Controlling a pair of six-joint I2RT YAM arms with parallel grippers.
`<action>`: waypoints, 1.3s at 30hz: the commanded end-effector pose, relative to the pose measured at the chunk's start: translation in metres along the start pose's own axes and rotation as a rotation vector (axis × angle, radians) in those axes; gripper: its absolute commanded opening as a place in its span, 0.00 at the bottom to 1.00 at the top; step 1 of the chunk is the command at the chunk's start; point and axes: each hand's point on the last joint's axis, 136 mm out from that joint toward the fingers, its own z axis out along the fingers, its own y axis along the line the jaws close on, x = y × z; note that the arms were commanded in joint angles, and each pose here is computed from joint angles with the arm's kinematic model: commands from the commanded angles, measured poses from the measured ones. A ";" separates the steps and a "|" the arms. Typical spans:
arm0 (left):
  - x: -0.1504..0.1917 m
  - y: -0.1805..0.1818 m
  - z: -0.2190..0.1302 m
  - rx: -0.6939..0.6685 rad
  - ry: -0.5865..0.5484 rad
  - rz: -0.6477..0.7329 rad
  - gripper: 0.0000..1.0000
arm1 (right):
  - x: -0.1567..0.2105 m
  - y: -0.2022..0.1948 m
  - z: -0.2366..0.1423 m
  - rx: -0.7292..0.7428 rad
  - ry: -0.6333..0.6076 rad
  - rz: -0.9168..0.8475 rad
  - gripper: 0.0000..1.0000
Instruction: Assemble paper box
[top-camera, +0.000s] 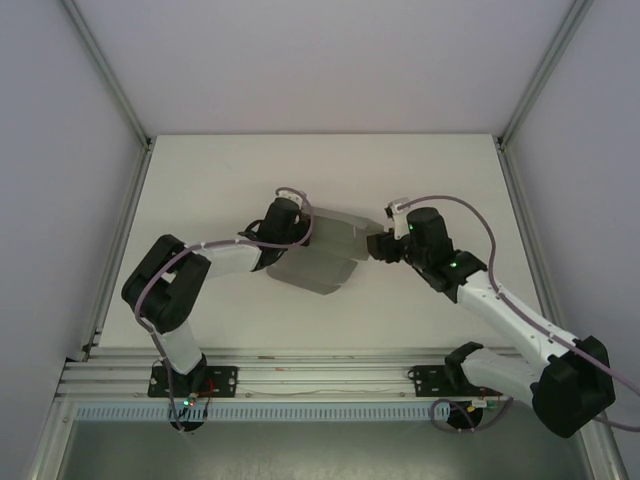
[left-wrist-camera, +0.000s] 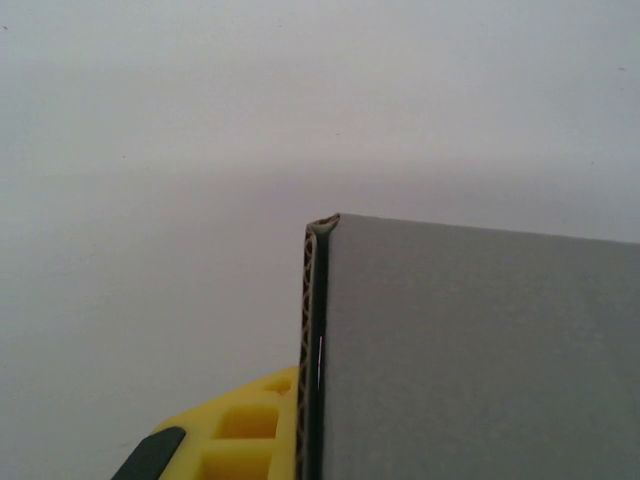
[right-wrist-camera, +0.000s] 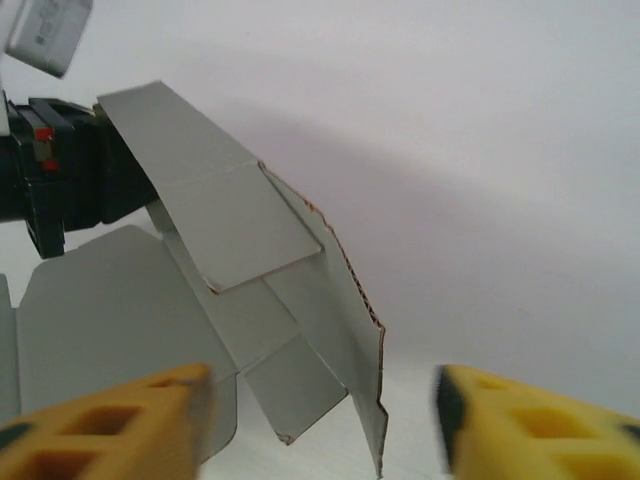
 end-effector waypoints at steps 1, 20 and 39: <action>-0.018 -0.003 -0.012 -0.007 -0.073 -0.014 0.00 | -0.027 -0.007 -0.020 0.049 -0.150 0.011 0.74; -0.019 -0.016 -0.025 0.056 -0.104 -0.033 0.00 | -0.016 -0.008 0.055 0.046 -0.021 0.006 1.00; -0.016 -0.017 -0.017 -0.091 -0.108 -0.032 0.00 | -0.036 -0.043 0.074 0.420 -0.159 0.116 1.00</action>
